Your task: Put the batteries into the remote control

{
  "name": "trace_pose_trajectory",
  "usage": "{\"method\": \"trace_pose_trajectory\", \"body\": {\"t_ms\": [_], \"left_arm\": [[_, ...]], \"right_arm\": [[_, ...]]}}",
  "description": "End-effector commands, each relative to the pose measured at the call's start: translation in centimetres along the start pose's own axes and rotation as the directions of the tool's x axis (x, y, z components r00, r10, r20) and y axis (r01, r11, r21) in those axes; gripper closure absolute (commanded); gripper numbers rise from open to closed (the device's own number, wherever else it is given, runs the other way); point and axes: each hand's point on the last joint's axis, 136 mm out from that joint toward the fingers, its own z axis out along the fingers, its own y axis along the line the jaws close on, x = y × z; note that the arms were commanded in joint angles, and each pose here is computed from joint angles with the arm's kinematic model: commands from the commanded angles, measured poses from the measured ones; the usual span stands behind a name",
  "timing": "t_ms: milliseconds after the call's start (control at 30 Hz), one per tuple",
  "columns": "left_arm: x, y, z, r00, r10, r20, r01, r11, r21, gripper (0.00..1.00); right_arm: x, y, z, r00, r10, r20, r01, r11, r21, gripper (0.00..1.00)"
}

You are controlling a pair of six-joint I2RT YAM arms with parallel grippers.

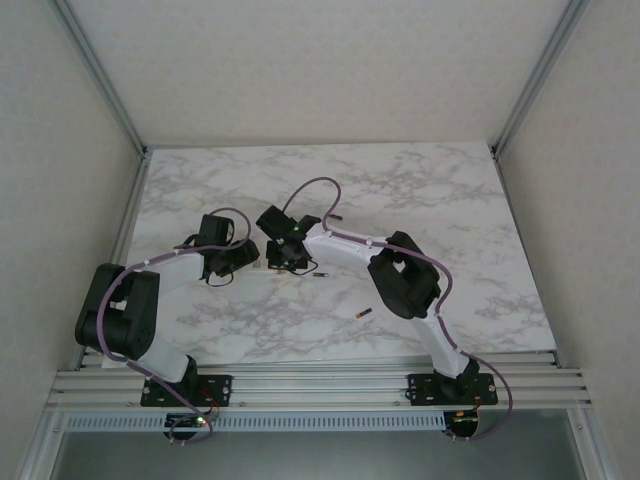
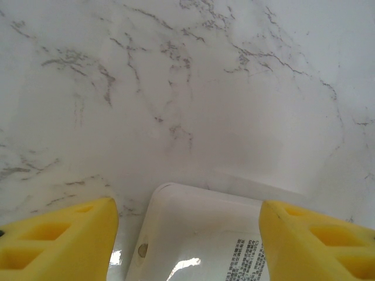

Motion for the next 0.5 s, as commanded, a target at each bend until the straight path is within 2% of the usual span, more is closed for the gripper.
{"method": "trace_pose_trajectory", "body": {"t_ms": [0,333,467], "left_arm": [[0.6,0.2,0.1,1.000,-0.002,-0.017,0.002,1.000,0.000,0.36],[0.5,0.2,0.0,1.000,-0.002,-0.014,0.002,1.000,0.002,0.36],[0.5,0.2,0.0,1.000,0.001,-0.015,-0.001,1.000,-0.001,0.36]], "right_arm": [[0.7,-1.0,2.0,0.999,-0.037,-0.009,0.037,0.997,0.062,0.85],[1.1,-1.4,4.0,0.999,-0.052,-0.008,0.053,0.995,0.082,0.87],[0.2,-0.9,4.0,0.998,-0.061,0.014,0.059,0.995,0.085,0.88]]}}
